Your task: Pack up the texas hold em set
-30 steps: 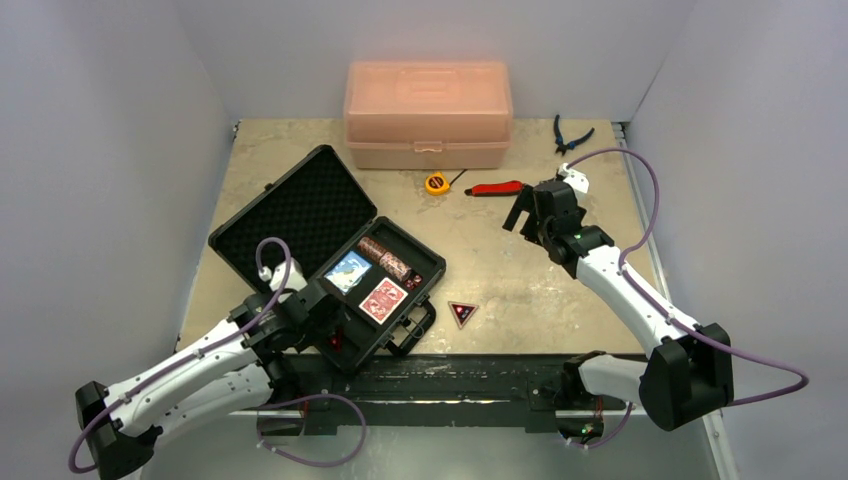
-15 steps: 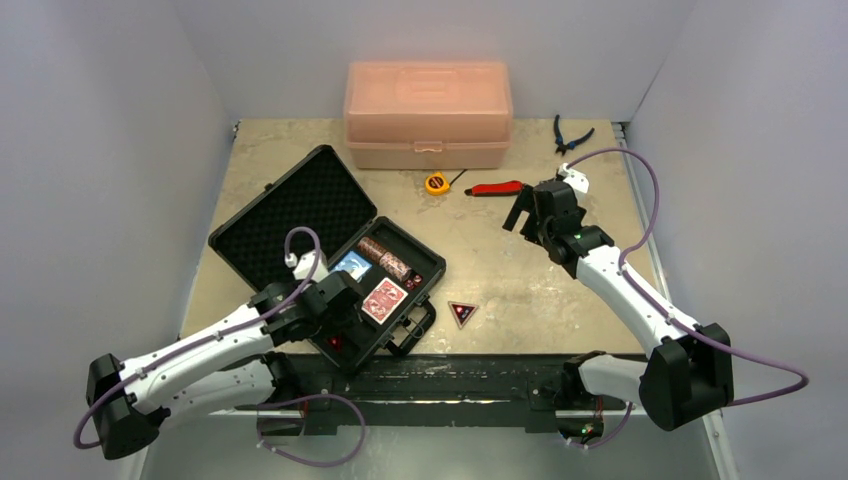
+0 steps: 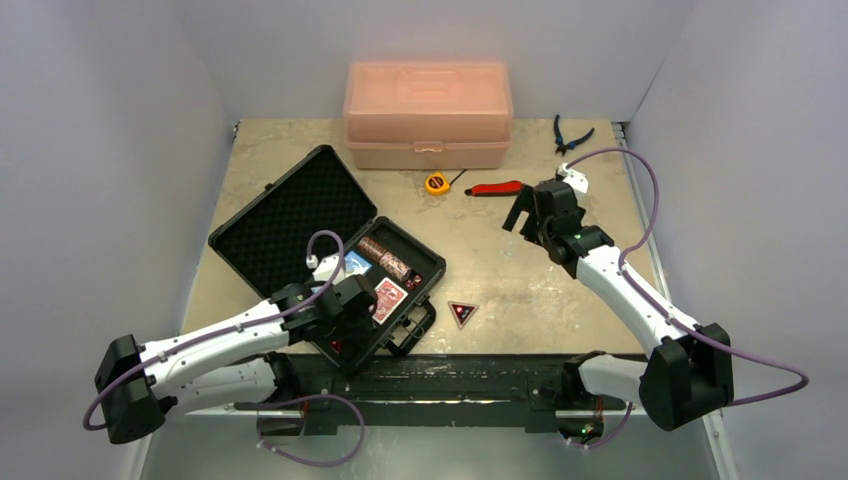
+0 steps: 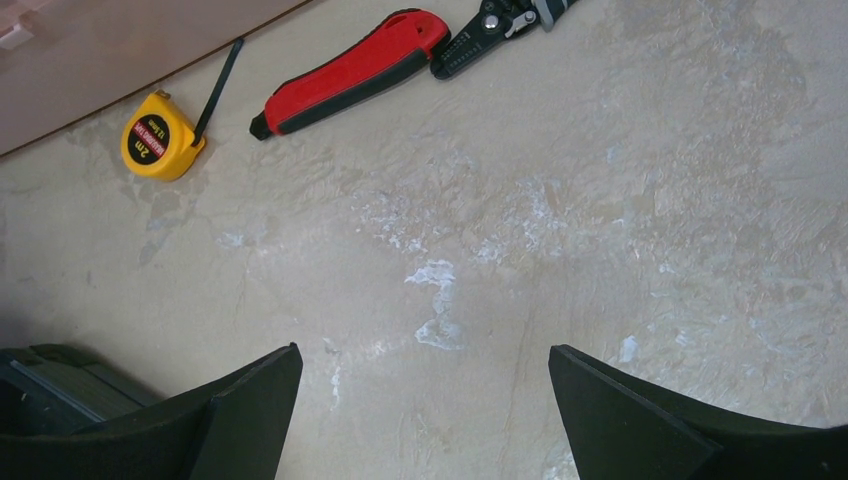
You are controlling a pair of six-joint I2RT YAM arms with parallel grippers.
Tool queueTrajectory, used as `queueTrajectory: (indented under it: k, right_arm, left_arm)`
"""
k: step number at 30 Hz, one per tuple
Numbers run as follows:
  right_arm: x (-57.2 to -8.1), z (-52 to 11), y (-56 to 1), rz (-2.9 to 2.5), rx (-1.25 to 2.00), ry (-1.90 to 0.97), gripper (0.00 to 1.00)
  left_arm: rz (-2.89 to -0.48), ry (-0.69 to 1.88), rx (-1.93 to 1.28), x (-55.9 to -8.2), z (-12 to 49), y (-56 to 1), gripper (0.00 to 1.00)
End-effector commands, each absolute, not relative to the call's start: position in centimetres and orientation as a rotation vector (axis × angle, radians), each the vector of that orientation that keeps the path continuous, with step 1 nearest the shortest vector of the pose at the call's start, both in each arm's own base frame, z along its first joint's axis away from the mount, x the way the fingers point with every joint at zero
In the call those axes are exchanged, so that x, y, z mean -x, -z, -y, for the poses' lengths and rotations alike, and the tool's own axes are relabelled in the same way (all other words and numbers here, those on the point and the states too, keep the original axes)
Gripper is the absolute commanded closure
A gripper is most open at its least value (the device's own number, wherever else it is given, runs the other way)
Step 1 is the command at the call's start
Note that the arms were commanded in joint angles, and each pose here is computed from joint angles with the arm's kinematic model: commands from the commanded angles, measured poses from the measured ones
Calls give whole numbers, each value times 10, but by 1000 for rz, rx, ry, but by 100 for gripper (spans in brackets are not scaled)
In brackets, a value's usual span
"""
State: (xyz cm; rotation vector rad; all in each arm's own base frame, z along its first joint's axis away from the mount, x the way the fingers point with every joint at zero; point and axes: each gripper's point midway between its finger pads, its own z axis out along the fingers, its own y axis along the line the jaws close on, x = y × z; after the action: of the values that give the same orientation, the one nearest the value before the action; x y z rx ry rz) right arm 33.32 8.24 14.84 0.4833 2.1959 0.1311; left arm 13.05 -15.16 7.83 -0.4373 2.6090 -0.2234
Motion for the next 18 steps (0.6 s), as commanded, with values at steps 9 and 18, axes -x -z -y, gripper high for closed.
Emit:
queueTrajectory:
  k: [9, 18]
  right_arm:
    - [-339, -86, -151, -2178, -462, -158, 1]
    - [-339, -86, -151, -2179, -463, -155, 1]
  left_arm:
    - [-2638, 180, 410, -126, 148, -59, 40]
    - [-2597, 135, 391, -126, 131, -58, 37]
